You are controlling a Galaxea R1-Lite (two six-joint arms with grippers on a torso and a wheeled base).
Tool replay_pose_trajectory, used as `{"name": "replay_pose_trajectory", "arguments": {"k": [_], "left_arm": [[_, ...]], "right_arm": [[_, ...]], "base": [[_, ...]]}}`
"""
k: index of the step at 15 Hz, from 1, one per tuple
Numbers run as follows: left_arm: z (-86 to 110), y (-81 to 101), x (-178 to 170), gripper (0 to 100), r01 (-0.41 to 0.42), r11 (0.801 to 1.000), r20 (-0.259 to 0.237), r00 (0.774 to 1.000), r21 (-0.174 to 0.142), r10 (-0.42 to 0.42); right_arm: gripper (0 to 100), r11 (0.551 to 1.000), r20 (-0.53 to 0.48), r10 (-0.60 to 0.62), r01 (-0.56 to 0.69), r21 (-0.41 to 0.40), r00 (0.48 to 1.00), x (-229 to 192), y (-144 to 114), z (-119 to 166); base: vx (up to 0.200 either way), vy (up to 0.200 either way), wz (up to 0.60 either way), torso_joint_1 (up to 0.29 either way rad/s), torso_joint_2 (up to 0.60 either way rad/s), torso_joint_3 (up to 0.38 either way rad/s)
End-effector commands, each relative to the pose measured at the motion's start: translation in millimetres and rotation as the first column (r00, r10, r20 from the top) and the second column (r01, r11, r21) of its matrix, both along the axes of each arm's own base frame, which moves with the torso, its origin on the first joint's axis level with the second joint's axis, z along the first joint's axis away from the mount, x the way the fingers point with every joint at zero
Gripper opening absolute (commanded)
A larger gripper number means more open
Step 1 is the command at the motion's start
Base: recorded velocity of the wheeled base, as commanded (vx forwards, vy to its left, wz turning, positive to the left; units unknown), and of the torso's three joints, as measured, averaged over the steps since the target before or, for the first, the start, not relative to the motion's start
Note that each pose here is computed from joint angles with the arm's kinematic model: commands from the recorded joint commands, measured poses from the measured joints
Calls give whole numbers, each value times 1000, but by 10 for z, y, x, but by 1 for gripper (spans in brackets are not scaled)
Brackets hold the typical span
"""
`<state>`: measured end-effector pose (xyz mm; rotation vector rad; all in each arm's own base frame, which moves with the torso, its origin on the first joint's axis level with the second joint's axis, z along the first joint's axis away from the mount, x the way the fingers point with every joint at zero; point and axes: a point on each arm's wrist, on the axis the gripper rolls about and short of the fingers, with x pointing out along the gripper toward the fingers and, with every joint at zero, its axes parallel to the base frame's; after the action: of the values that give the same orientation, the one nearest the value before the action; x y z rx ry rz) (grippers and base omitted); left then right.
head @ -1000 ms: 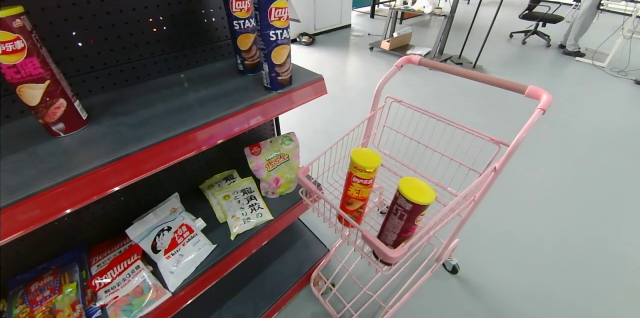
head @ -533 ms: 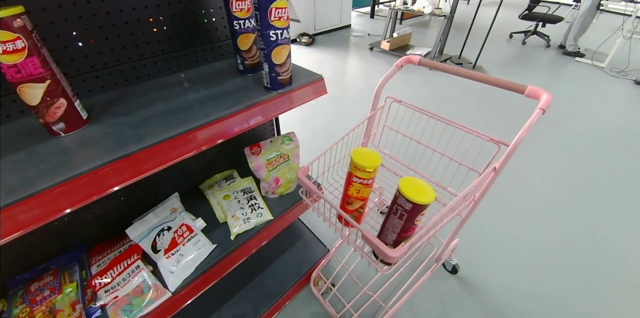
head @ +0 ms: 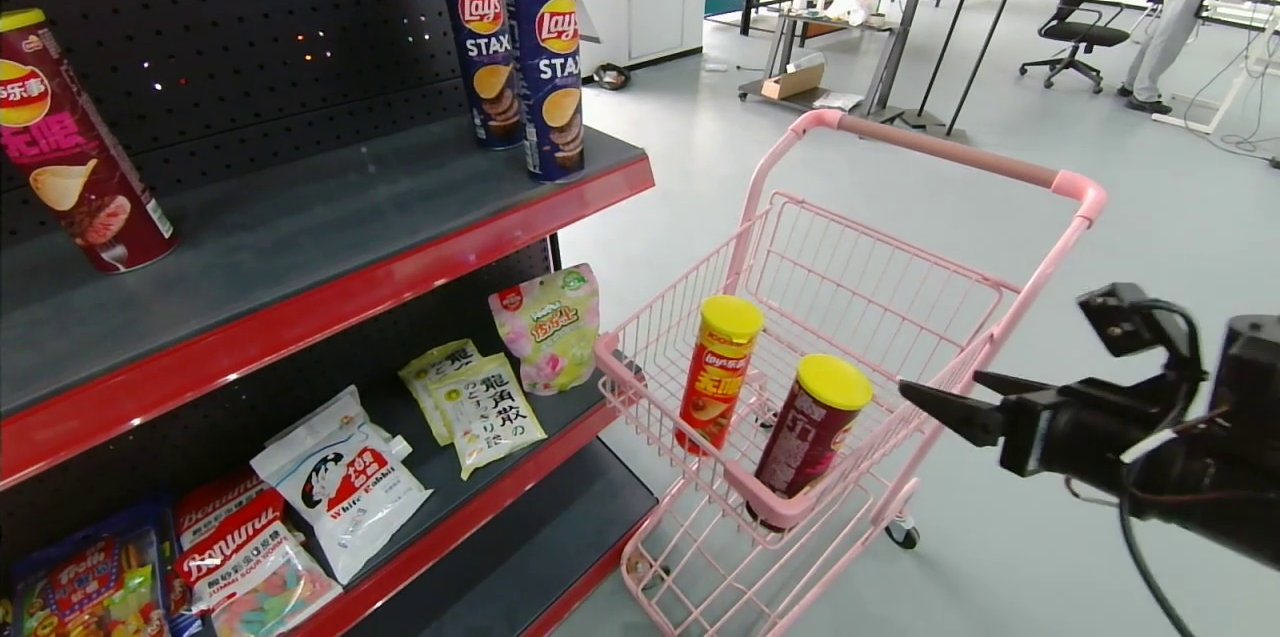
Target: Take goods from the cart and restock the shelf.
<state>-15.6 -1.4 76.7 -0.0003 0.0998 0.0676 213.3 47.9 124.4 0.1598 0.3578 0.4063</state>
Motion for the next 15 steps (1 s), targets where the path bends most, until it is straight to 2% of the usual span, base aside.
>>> {"name": "replay_pose_trajectory", "arguments": {"k": [1,5,8,15], "left_arm": [[0,0,0,100,-1,1000,0,1000,1,1],[0,0,0,100,-1,1000,0,1000,1,1],[0,0,0,100,-2,1000,0,1000,2,2],[0,0,-1,100,-3,1000,2,1000,1,3]], "right_arm": [[100,997,-114,69,-74,-34,991,398,206,-530],[100,985,-114,157,-164,-53,981,334,433,-560],[100,982,-101,174,-181,-62,980,415,576,-603],[100,989,-104,119,-127,-74,987,596,545,-768]], "base": [[0,0,0,0,0,0],[0,0,0,0,0,0],[0,0,0,0,0,0],[0,0,0,0,0,0]]}}
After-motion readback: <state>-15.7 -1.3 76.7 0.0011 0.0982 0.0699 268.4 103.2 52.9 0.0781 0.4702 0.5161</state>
